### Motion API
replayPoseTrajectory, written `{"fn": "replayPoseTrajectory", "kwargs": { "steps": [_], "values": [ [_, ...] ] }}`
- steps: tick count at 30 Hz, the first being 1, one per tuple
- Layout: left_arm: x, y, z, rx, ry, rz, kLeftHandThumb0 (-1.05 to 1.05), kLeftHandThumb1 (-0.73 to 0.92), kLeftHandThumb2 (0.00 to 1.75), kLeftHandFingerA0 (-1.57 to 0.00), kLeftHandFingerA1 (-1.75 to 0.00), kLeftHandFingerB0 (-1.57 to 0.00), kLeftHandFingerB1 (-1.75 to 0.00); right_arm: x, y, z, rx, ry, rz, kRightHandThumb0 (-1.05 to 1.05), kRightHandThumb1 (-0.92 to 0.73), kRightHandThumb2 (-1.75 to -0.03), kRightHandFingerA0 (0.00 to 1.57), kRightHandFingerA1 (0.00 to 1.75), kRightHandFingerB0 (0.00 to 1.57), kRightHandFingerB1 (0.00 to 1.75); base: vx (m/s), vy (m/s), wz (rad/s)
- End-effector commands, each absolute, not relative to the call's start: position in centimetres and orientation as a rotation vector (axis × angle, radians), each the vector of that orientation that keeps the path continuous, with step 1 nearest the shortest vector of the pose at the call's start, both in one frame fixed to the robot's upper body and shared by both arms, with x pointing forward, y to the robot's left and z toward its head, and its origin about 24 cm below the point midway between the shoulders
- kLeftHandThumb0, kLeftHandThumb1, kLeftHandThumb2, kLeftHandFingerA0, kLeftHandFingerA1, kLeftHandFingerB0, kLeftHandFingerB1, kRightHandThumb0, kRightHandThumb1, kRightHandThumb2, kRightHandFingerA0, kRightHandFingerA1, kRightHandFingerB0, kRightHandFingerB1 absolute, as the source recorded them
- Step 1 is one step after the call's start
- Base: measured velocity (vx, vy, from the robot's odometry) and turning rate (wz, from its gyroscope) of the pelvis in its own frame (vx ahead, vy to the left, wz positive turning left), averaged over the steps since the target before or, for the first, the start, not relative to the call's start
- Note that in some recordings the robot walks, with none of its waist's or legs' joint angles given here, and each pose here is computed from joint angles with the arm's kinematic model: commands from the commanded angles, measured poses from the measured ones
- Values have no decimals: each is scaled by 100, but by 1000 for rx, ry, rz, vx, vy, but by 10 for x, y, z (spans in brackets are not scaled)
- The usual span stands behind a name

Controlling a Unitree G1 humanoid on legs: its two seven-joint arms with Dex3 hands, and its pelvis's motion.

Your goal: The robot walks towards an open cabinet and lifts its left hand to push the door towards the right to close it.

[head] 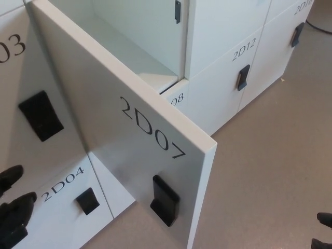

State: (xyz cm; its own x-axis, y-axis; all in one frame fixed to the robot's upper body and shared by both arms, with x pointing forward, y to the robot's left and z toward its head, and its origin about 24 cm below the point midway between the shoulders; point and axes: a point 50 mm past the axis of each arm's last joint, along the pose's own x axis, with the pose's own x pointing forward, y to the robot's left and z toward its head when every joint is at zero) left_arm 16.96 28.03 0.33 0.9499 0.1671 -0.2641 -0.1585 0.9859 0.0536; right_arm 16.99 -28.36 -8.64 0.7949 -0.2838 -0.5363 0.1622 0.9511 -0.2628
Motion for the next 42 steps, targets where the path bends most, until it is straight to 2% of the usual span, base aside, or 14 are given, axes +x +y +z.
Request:
{"fn": "replayPoseTrajectory", "kwargs": {
  "steps": [1,10,11,14,15,22,23,24,25,30,31,35,36,42],
  "values": [
    [165,256,37,150,82,5,-29,71,59,-72,-63,-56,-54,171,-289,-82,-249,588,-234,-9,-62,-57,77,57,57,47,0,0,0],
    [205,198,80,212,-128,-240,-33,74,61,-78,-77,-65,-67,170,-285,-82,-264,593,-228,-10,-58,-56,78,56,57,46,0,0,0],
    [217,177,94,254,-178,-323,-41,53,91,-82,-82,-71,-75,171,-285,-80,-266,586,-227,-10,-58,-56,78,57,57,46,0,0,0],
    [243,123,130,376,-303,-535,-43,52,90,-82,-80,-74,-73,174,-286,-77,-268,571,-225,-12,-58,-57,77,57,57,46,0,0,0],
    [250,109,136,412,-331,-584,-43,62,58,-91,-68,-82,-59,173,-285,-76,-269,568,-225,-13,-59,-57,77,57,56,46,0,0,0],
    [292,38,171,619,-473,-738,-47,62,59,-98,-61,-86,-51,170,-279,-71,-292,529,-210,-13,-59,-56,78,58,58,46,0,0,0],
    [296,31,176,645,-484,-746,-48,56,97,-88,-78,-80,-68,169,-277,-71,-292,524,-205,-13,-58,-56,79,59,58,46,0,0,0],
    [298,29,178,659,-487,-749,-48,56,97,-88,-78,-80,-68,169,-275,-71,-291,522,-202,-13,-58,-56,79,59,58,46,0,0,0],
    [310,13,188,724,-511,-759,-54,71,62,-84,-71,-75,-49,169,-271,-70,-291,511,-196,-12,-58,-56,79,60,58,47,0,0,0],
    [344,-36,217,946,-526,-761,-50,71,61,-84,-91,-75,-52,164,-260,-68,-307,494,-164,-13,-60,-57,78,58,59,47,0,0,0],
    [358,-52,227,1098,-494,-729,-49,70,61,-76,-70,-70,-46,154,-250,-71,-313,491,-139,-12,-60,-57,77,57,59,47,0,0,0],
    [376,-54,246,1267,-446,-591,-48,72,62,-54,-51,-53,-41,141,-236,-72,-317,493,-111,-20,-56,-62,74,59,57,50,0,0,0],
    [387,-42,260,1354,-401,-502,-54,78,64,-25,-38,-17,-31,138,-231,-68,-310,479,-106,-14,-61,-57,76,57,60,48,0,0,0],
    [417,26,275,1434,-236,-283,-60,71,62,-38,-41,-20,-30,129,-226,-51,-298,431,-100,-16,-63,-58,77,55,59,46,0,0,0]
  ]
}}
